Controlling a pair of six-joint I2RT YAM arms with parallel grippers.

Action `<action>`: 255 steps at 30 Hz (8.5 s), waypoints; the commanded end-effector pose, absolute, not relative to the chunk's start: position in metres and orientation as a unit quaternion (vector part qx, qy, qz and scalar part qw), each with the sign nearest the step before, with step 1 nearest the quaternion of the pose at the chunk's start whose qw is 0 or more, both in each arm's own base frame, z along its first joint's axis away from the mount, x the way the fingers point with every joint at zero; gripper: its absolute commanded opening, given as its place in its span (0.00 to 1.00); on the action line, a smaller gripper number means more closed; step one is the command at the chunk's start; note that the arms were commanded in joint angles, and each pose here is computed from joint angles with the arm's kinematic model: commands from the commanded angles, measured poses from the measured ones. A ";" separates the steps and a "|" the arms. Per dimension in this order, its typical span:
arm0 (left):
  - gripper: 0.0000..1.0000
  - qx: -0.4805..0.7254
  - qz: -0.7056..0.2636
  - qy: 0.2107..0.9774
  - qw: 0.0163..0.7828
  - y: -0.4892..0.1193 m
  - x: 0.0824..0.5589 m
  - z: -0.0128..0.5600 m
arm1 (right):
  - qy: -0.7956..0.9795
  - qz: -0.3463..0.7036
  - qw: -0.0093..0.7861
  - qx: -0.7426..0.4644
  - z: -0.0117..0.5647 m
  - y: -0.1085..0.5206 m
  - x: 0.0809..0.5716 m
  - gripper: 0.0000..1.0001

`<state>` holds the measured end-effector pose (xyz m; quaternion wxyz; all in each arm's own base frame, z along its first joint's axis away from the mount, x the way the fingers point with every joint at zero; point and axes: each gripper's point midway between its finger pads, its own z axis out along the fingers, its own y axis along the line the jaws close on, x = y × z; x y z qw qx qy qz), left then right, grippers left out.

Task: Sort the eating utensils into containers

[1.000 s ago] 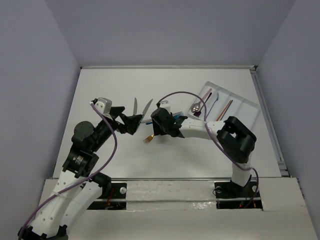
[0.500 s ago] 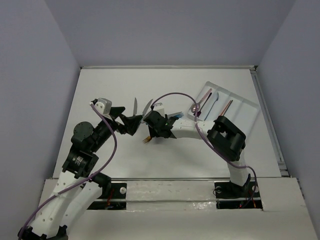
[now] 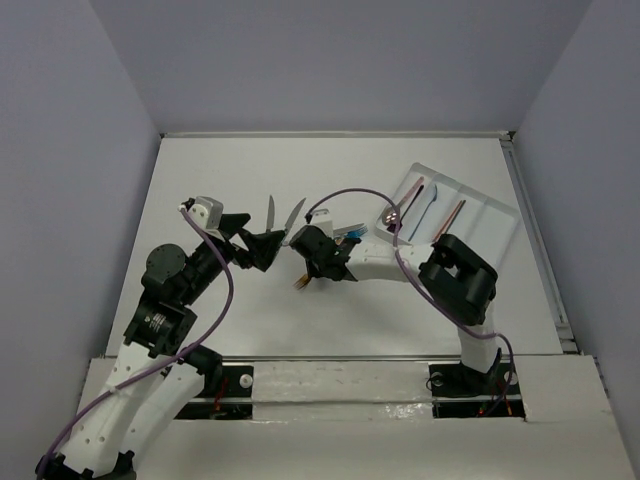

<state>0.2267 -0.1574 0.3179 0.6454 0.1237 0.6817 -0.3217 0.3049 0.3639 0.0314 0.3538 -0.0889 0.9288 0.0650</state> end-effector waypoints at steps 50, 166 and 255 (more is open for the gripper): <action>0.99 0.128 -0.336 0.654 0.665 -0.160 0.227 0.341 | 0.947 0.026 0.318 -0.031 0.016 0.286 0.248 0.10; 0.99 0.126 -0.332 0.658 0.664 -0.160 0.229 0.339 | 0.917 0.180 0.278 -0.225 0.024 0.367 0.293 0.00; 0.99 0.128 -0.334 0.653 0.667 -0.158 0.226 0.342 | 0.847 0.106 0.504 0.130 0.183 0.134 0.411 0.00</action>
